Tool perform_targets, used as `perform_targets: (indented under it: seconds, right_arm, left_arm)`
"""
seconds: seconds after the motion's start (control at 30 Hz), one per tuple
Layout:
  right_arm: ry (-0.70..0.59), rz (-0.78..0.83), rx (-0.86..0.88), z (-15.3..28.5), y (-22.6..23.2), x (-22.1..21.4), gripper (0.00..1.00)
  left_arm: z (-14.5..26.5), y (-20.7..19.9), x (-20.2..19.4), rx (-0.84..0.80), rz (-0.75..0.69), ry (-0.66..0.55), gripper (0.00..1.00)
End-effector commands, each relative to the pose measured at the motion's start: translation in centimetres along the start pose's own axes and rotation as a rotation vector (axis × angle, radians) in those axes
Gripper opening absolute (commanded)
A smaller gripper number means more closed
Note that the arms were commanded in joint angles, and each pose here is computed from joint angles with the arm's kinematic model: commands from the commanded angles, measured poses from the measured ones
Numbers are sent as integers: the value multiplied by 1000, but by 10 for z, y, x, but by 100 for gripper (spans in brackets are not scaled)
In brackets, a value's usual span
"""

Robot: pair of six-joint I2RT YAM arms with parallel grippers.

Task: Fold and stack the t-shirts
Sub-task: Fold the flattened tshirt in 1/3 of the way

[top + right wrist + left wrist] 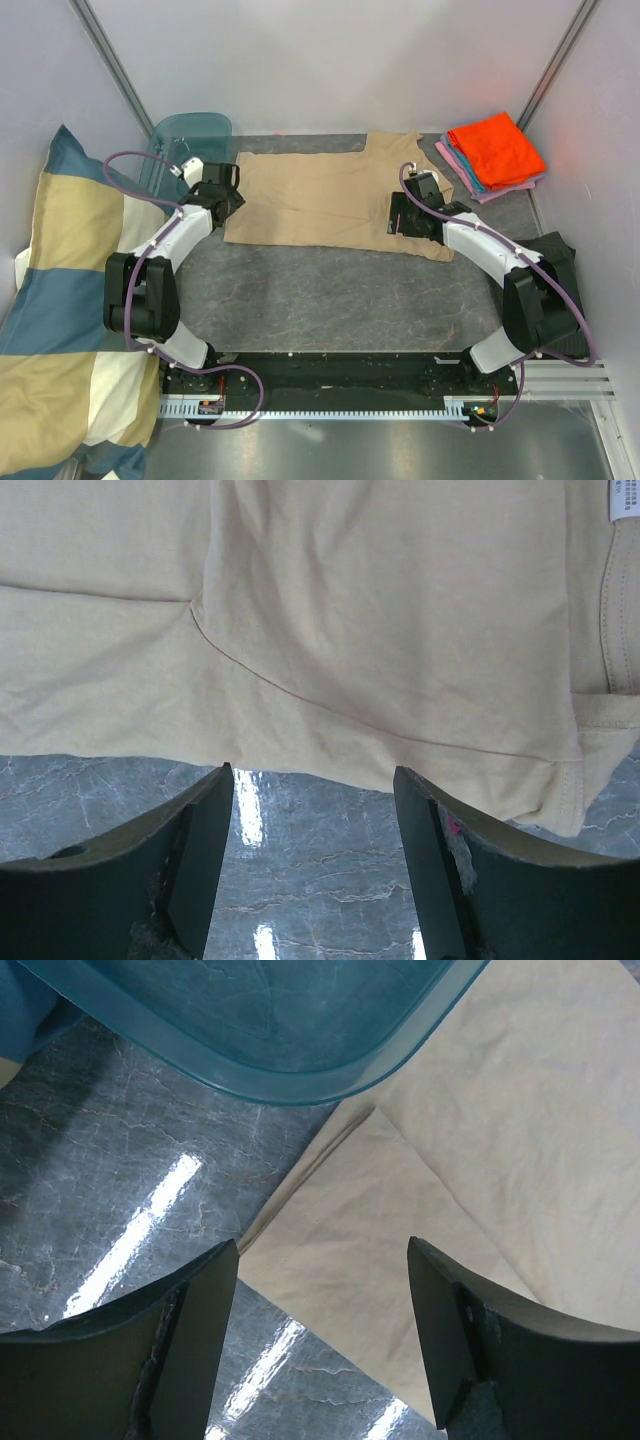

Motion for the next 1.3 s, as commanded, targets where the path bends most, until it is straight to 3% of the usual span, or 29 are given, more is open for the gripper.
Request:
perform_targets:
  seconds: [0.0,0.2,0.5,0.7,0.87,1.17,1.27]
  right_arm:
    - [-28,-17,26,3,4,2,74]
    - [-15,-24,27,1,4,-4,74]
    - [-3,-27,38,-2,4,-7,73]
    - [-4,-27,40,-2,5,-7,73]
    - [3,-29,43,-4,5,-9,73]
    - [22,-31,32,-12,5,-14,74]
    - [32,-32,30,-15,5,-16,73]
  left_arm:
    - [2,6,6,18,0,-49,72]
    - [-18,16,-19,73,-17,32,63]
    - [-35,32,-43,154,-51,103,61]
    - [-37,35,-49,167,-62,124,59]
    - [-39,35,-50,177,-67,130,45]
    - [-42,36,-52,193,-77,135,43]
    - [-44,36,-52,204,-83,140,29]
Point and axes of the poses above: each gripper's point midway between its finger pads, its own z axis back along the fingers, its own y axis along the line the jaws close on, x = y × z, the point moved 10 cm from there along z, back along the fingers, and after that the axes turned 9 degrees about z, right-handed, at the moved point
